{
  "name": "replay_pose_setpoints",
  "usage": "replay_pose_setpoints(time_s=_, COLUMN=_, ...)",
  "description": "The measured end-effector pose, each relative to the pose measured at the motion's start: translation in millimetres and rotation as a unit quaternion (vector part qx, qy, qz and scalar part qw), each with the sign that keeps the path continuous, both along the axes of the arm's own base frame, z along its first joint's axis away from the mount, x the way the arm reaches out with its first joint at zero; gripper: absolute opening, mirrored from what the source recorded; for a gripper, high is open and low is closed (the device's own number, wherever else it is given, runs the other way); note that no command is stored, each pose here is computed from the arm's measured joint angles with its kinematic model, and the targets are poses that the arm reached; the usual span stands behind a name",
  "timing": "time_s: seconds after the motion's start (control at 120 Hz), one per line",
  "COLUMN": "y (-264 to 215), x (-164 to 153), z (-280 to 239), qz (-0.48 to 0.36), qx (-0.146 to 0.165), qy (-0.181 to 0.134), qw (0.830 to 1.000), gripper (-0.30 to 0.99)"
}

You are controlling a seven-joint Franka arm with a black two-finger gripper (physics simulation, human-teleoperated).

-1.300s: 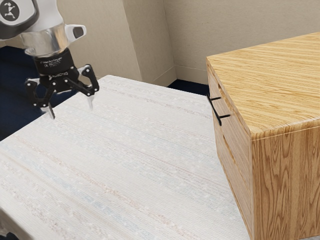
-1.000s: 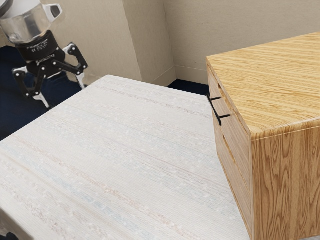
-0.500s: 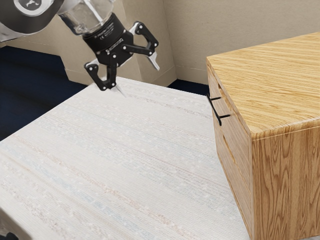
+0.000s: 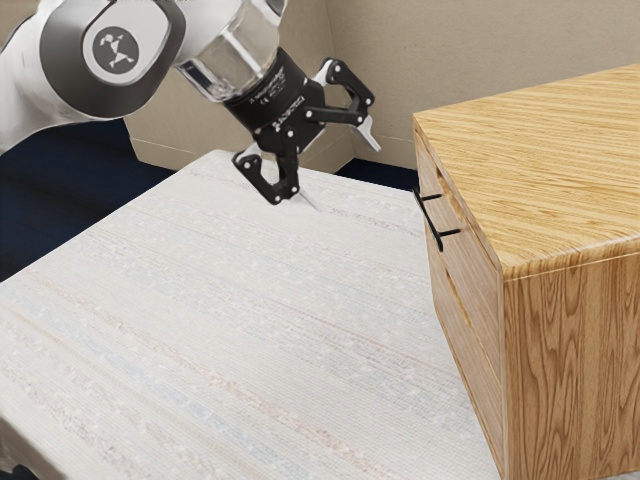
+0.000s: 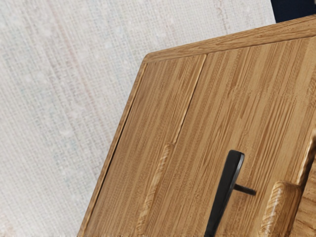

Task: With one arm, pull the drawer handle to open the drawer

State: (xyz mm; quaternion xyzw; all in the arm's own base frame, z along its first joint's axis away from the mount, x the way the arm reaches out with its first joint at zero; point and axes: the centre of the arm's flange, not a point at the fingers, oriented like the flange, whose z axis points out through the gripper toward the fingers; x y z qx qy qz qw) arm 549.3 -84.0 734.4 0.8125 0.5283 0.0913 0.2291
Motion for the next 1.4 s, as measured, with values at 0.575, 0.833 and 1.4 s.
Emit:
replay_pose_setpoints(time_s=0.575, y=-21, x=-8, z=-33, qz=-0.041, qx=0.015, qy=-0.047, qw=0.998, gripper=0.59)
replay_pose_setpoints(time_s=0.833, y=-42, x=1, z=-42, qz=-0.067, qx=0.022, qy=-0.079, qw=0.994, gripper=0.54)
replay_pose_setpoints(time_s=1.4, y=-42, x=-1, z=-63, qz=-0.109, qx=0.020, qy=-0.087, qw=0.990, gripper=0.49)
